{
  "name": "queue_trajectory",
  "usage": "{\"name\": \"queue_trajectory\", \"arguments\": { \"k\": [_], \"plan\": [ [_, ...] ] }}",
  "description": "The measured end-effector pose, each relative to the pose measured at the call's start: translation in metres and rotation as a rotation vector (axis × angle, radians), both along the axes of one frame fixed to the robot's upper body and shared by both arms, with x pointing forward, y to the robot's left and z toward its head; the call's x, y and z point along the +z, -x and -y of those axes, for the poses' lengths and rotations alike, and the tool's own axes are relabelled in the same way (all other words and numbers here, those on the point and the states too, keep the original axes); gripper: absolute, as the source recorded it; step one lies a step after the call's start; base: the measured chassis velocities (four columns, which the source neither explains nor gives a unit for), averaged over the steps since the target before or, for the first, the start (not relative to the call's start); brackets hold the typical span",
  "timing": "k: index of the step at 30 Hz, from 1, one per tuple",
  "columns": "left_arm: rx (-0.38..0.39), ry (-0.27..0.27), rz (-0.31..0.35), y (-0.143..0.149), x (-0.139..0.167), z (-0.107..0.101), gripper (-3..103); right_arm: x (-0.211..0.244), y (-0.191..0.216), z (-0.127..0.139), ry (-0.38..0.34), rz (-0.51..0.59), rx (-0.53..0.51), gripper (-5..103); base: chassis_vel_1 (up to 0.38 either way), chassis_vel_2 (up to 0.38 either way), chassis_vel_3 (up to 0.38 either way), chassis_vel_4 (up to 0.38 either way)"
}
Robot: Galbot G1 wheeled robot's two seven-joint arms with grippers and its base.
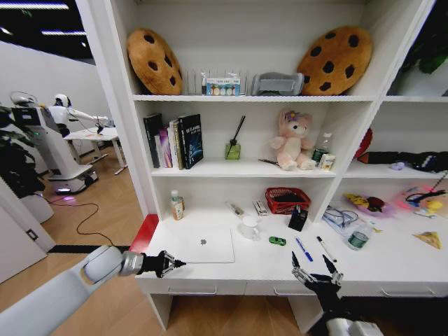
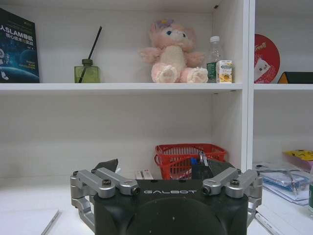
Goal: Organize the objects on the table.
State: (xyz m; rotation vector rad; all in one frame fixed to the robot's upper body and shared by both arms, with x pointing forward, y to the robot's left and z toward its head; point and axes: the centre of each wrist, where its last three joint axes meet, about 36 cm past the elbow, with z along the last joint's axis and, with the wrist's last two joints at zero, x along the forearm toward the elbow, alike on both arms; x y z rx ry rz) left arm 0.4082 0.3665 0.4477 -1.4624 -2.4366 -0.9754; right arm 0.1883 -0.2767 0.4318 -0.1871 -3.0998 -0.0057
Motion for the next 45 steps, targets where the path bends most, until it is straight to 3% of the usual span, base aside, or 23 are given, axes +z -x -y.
{"name": "queue_trajectory", "arguments": {
  "k": [2, 3, 4, 5, 6, 7, 9, 10, 11, 14, 15, 18, 19, 22, 26, 29, 32, 34, 45],
  "plan": [
    [0.198, 0.111, 0.046, 0.019, -0.007, 0.002, 0, 0.001, 0.001, 0.001, 0.004, 0.001, -0.005, 100, 0.0, 0.0, 0.0, 0.0],
    [0.198, 0.111, 0.046, 0.019, -0.007, 0.002, 0, 0.001, 0.001, 0.001, 0.004, 0.001, -0.005, 100, 0.0, 0.0, 0.0, 0.0],
    [0.352, 0.171, 0.055, 0.037, -0.013, 0.004, 0, 0.002, 0.0, 0.002, 0.007, 0.003, -0.005, 100, 0.0, 0.0, 0.0, 0.0],
    [0.553, 0.236, 0.051, 0.06, -0.016, 0.01, -1, 0.004, -0.001, 0.002, 0.01, 0.005, -0.003, 100, 0.0, 0.0, 0.0, 0.0],
    [0.646, 0.268, 0.046, 0.071, -0.015, 0.013, 2, 0.005, -0.001, 0.002, 0.01, 0.005, -0.002, 100, 0.0, 0.0, 0.0, 0.0],
    [0.646, 0.268, 0.046, 0.071, -0.015, 0.013, 2, 0.005, -0.001, 0.002, 0.01, 0.005, -0.002, 100, 0.0, 0.0, 0.0, 0.0],
    [0.909, 0.38, 0.037, 0.107, -0.005, 0.023, 11, 0.007, 0.0, 0.002, 0.011, 0.004, 0.005, 100, 0.0, 0.0, 0.0, 0.0],
    [0.982, 0.42, 0.042, 0.121, 0.002, 0.026, 11, 0.008, 0.0, 0.001, 0.011, 0.004, 0.009, 100, 0.0, 0.0, 0.0, 0.0],
    [0.982, 0.42, 0.042, 0.121, 0.002, 0.026, 11, 0.008, 0.0, 0.001, 0.011, 0.004, 0.009, 100, 0.0, 0.0, 0.0, 0.0],
    [1.11, 0.494, 0.088, 0.154, 0.029, 0.037, 28, 0.011, -0.001, 0.001, 0.013, 0.006, 0.023, 100, 0.0, 0.0, 0.0, 0.0],
    [1.11, 0.494, 0.088, 0.154, 0.029, 0.037, 28, 0.011, -0.001, 0.001, 0.013, 0.006, 0.023, 100, 0.0, 0.0, 0.0, 0.0],
    [1.16, 0.54, 0.12, 0.179, 0.058, 0.051, 43, 0.014, -0.001, 0.0, 0.012, 0.012, 0.036, 100, 0.0, 0.0, 0.0, 0.0],
    [1.16, 0.54, 0.12, 0.179, 0.058, 0.051, 43, 0.014, -0.001, 0.0, 0.012, 0.012, 0.036, 100, 0.0, 0.0, 0.0, 0.0],
    [1.151, 0.565, 0.136, 0.192, 0.076, 0.061, 60, 0.016, 0.001, 0.0, 0.012, 0.014, 0.042, 100, 0.0, 0.0, 0.0, 0.0],
    [1.145, 0.57, 0.127, 0.196, 0.08, 0.065, 66, 0.017, 0.002, -0.001, 0.012, 0.02, 0.044, 100, 0.0, 0.0, 0.0, 0.0],
    [1.129, 0.553, 0.092, 0.199, 0.076, 0.07, 83, 0.016, 0.002, -0.001, 0.009, 0.028, 0.044, 100, 0.0, 0.0, 0.0, 0.0],
    [1.119, 0.544, 0.087, 0.199, 0.075, 0.071, 88, 0.015, 0.002, -0.001, 0.008, 0.028, 0.044, 100, 0.0, 0.0, 0.0, 0.0],
    [1.108, 0.536, 0.084, 0.199, 0.074, 0.072, 97, 0.013, 0.003, 0.0, 0.006, 0.028, 0.042, 100, 0.0, 0.0, 0.0, 0.0],
    [1.119, 0.514, 0.063, 0.198, 0.072, 0.071, 100, 0.012, 0.0, 0.0, -0.003, 0.029, 0.041, 100, 0.0, 0.0, 0.0, 0.0]
  ]
}}
